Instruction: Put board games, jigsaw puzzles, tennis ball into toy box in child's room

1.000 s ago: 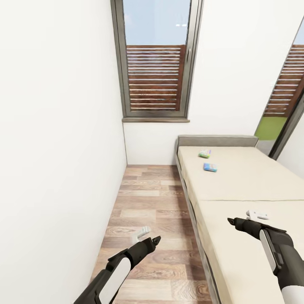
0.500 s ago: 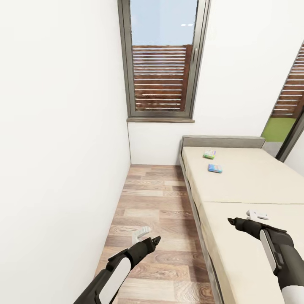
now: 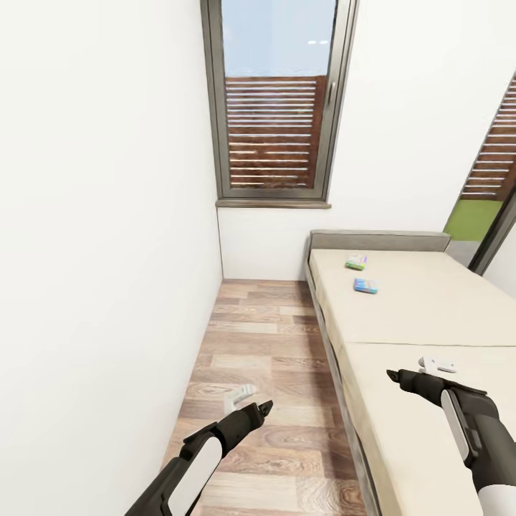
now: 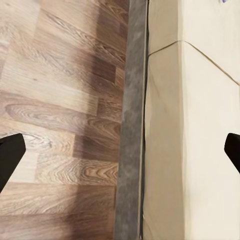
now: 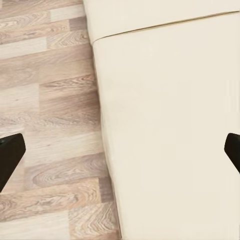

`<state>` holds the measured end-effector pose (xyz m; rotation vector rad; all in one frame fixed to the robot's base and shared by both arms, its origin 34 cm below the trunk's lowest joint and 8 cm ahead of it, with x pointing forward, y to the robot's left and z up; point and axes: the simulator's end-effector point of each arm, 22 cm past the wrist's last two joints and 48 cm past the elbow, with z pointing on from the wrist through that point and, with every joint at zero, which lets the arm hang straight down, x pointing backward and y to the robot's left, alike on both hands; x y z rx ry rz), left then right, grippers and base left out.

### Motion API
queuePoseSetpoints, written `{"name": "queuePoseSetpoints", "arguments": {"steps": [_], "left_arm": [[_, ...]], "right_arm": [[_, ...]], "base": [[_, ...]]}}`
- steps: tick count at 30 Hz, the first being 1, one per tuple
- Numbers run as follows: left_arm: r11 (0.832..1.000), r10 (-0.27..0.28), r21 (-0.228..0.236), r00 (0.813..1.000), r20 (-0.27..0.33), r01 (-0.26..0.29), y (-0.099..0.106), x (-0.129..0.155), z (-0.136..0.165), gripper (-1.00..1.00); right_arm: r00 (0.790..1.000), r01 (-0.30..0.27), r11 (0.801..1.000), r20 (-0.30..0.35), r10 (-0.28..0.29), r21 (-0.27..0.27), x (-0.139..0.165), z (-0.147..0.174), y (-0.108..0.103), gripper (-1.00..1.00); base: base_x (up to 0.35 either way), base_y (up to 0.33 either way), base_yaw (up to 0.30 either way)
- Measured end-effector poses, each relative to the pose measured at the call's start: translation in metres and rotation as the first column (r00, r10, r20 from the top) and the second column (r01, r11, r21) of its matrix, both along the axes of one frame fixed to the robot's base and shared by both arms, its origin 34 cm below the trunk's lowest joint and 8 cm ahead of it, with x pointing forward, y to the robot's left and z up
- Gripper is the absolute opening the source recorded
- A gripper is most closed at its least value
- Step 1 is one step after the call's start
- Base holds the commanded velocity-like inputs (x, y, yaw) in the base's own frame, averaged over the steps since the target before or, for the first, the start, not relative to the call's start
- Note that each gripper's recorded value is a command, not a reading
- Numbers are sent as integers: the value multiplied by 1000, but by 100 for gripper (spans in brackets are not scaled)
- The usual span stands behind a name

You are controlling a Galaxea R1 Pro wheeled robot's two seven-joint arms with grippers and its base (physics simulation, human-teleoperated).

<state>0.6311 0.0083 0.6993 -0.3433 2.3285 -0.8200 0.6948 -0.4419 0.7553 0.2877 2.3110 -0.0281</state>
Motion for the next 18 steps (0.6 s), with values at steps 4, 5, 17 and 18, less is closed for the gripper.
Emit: {"name": "queuePoseSetpoints", "arguments": {"steps": [4,5,17,18], "left_arm": [[1000,0,1,1000,0,0,0,0,0,100],[1000,1,1,1000,-1,-1,0,0,0,100],[1000,2,3,1000,-1,-2,1,0,0,100],[1000,2,3,1000,-1,-2,1,0,-1,100]], "right_arm": [[1000,0,1000,0,0,0,0,0,0,100],[1000,0,1000,0,0,0,0,0,0,100],[1000,1,1000,0,-1,1,0,0,0,100],[1000,0,1000,0,0,1,0,0,0,100]], "base": [[0,98,-5],[0,73,-44],[0,36,-89],[0,12,-49]]}}
